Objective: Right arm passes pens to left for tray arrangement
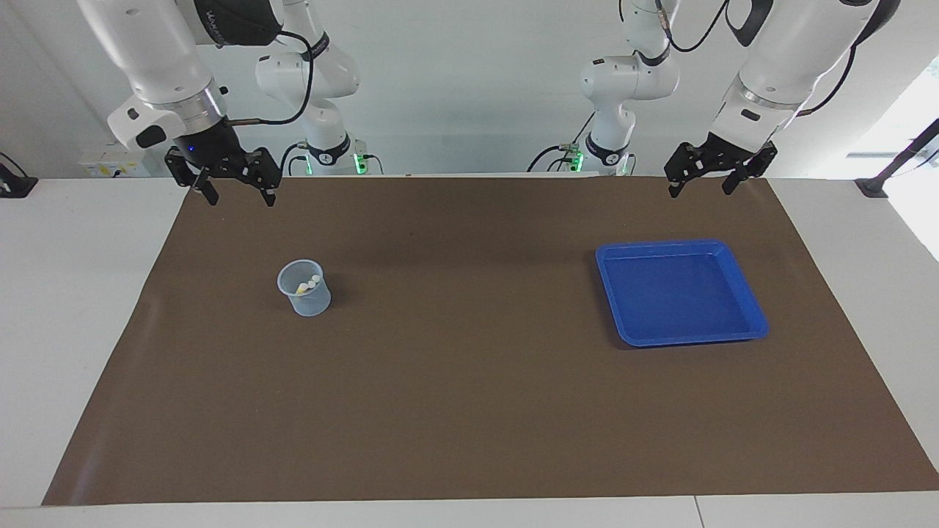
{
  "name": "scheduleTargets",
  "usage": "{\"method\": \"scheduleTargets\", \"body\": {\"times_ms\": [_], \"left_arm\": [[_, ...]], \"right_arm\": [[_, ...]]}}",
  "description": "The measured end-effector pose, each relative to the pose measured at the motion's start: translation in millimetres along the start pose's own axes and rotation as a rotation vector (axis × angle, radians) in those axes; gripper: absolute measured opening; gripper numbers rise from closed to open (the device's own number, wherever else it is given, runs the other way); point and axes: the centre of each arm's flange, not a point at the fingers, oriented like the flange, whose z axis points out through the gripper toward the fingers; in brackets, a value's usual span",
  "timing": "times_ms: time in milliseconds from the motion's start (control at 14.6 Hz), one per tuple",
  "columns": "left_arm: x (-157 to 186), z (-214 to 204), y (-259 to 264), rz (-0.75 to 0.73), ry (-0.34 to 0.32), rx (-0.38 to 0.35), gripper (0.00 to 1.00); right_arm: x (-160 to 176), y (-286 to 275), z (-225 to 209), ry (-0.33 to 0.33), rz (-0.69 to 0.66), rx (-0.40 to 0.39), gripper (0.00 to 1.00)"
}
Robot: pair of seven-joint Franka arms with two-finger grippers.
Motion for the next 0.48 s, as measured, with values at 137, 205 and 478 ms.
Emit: {"method": "scheduleTargets", "body": {"times_ms": [137,205,478], "left_arm": [[0.0,0.0,0.0,0.000,0.000,0.000,1.00],[0.0,0.0,0.0,0.000,0.000,0.000,1.00],[0.0,0.0,0.0,0.000,0.000,0.000,1.00]], "right_arm": [[-0.1,0.0,0.4,-0.001,0.000,0.000,1.00],[-0.3,0.0,1.2,-0.003,0.000,0.000,1.00],[-1.1,0.1,2.3,-0.005,0.000,0.000,1.00]]}}
